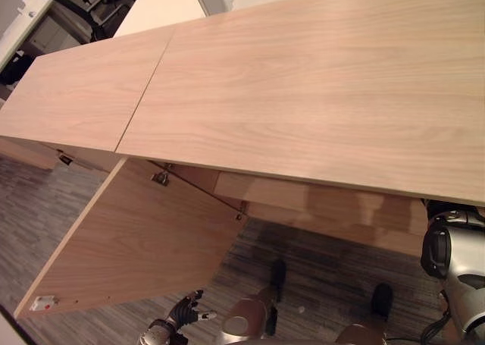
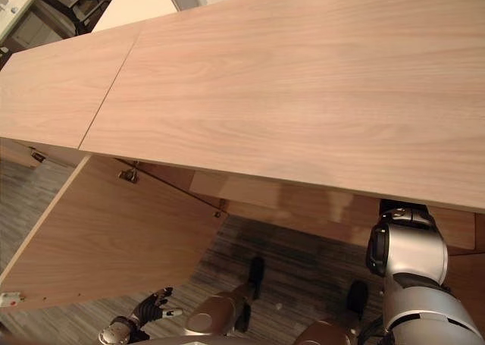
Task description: Put the empty folder in the office cabinet
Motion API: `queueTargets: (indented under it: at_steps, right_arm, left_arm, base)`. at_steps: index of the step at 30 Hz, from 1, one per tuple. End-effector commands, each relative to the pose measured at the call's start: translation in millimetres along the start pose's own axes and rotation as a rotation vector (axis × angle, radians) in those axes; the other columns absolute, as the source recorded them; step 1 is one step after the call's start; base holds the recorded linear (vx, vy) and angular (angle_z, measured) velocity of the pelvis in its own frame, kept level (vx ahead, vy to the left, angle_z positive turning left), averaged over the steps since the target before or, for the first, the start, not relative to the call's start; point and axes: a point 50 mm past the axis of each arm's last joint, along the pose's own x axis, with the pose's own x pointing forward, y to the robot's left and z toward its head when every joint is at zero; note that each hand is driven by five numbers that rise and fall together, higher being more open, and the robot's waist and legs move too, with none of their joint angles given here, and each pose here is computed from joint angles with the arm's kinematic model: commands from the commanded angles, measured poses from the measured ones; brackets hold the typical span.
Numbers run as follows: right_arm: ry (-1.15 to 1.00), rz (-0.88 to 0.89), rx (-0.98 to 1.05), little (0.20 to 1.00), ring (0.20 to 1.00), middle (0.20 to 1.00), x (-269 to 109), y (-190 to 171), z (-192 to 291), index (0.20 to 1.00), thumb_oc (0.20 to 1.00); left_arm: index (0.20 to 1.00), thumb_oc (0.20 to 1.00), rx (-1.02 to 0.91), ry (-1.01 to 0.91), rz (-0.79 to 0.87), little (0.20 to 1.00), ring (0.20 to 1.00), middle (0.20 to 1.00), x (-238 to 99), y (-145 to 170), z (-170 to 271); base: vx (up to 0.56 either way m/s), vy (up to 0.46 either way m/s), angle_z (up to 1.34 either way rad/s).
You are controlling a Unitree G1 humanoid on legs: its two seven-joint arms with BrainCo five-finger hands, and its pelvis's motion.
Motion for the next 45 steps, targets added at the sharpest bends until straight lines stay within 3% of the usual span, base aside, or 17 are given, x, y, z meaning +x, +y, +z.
queueTargets:
  at_steps: [1,14,29,45]
  right_arm:
    - [-0.056,-0.001,0.052,0.2,0.2,0.2,5,39,28,0.2,0.2]
    - [-0.059,-0.074,0.041,0.2,0.2,0.2,7,17,27,0.2,0.2]
    - [-0.074,-0.056,0.128,0.2,0.2,0.2,3,26,22,0.2,0.2]
    - [-0.134,0.081,0.113,0.2,0.2,0.2,-3,88,47,0.2,0.2]
  left_arm:
    - [1.0,1.0,0.008,-0.077,0.056,1.0,1.0,1.0,1,29,22]
    - [1.0,1.0,-0.145,-0.186,0.145,1.0,1.0,1.0,-2,49,41]
    - [1.0,1.0,-0.206,-0.392,0.191,1.0,1.0,1.0,-10,73,89]
    - [1.0,1.0,-0.191,-0.405,0.212,1.0,1.0,1.0,-16,83,90]
  base:
    - [-0.15,-0.007,-0.09]
    - [-0.05,-0.032,0.12]
    - [0.02,-0.024,0.04]
    - [0.0,-0.003,0.0]
